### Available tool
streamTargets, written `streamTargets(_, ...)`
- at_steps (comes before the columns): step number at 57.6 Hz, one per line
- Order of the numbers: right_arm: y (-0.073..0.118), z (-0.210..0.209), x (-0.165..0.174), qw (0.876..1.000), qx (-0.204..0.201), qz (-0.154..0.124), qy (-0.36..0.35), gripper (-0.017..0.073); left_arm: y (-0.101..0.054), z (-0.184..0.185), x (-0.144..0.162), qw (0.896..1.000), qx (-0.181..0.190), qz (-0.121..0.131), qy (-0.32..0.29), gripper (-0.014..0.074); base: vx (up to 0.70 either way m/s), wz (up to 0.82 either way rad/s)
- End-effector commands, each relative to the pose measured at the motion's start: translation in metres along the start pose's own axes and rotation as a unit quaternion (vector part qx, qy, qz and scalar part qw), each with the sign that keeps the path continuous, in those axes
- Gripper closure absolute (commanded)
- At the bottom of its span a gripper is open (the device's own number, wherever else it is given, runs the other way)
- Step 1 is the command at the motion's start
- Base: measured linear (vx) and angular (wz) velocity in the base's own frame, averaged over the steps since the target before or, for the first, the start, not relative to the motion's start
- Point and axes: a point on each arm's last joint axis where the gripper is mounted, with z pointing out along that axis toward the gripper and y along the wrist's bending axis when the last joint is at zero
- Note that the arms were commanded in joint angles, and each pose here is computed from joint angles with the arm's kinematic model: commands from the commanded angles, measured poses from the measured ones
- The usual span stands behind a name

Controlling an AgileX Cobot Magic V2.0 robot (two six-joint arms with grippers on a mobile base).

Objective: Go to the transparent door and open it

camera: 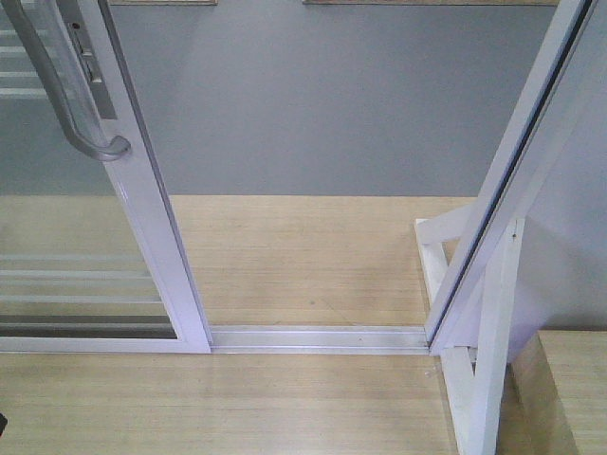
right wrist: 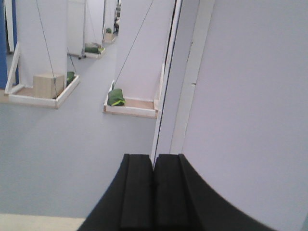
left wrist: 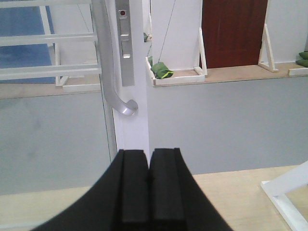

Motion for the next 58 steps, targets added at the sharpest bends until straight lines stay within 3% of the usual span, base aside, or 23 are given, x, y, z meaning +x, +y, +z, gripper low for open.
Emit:
streamTargets(1, 0.003, -0.006, 0.012, 0.996, 0.001, 0.032, -0.084, 0.0567, 0.0, 0.001, 0.002, 0.999, 0.003, -0.005, -0.032, 0.0599, 0.0, 0.0)
streamTargets(5, 0.007, -0.009, 0.036, 0.993, -0.001, 0.048, -0.111, 0.0567, 0.0, 0.001, 0.002, 0.999, 0.003, -0.005, -0.032, 0.0599, 0.0, 0.0)
streamTargets(12, 0.012, -0.013, 0.068, 0.99, 0.007, 0.04, -0.134, 0.0567, 0.0, 0.001, 0.002, 0.999, 0.003, -0.005, -0.032, 0.0599, 0.0, 0.0)
streamTargets(19, 0.014, -0.005, 0.098, 0.995, 0.016, 0.042, -0.089, 0.0566, 0.0, 0.001, 0.002, 0.999, 0.003, -0.005, -0.032, 0.0599, 0.0, 0.0)
streamTargets(28, 0.016, -0.001, 0.12, 0.993, 0.017, 0.096, -0.066, 0.0564, 0.0, 0.001, 0.002, 0.999, 0.003, -0.005, -0.032, 0.0599, 0.0, 0.0)
streamTargets(37, 0.017, -0.001, 0.124, 0.996, 0.019, 0.065, -0.049, 0.0564, 0.0, 0.001, 0.002, 0.999, 0.003, -0.005, -0.032, 0.0599, 0.0, 0.0)
streamTargets(58, 0.017, -0.001, 0.124, 0.997, 0.019, 0.063, -0.048, 0.0564, 0.0, 0.001, 0.002, 0.999, 0.003, -0.005, -0.032, 0.0599, 0.0, 0.0)
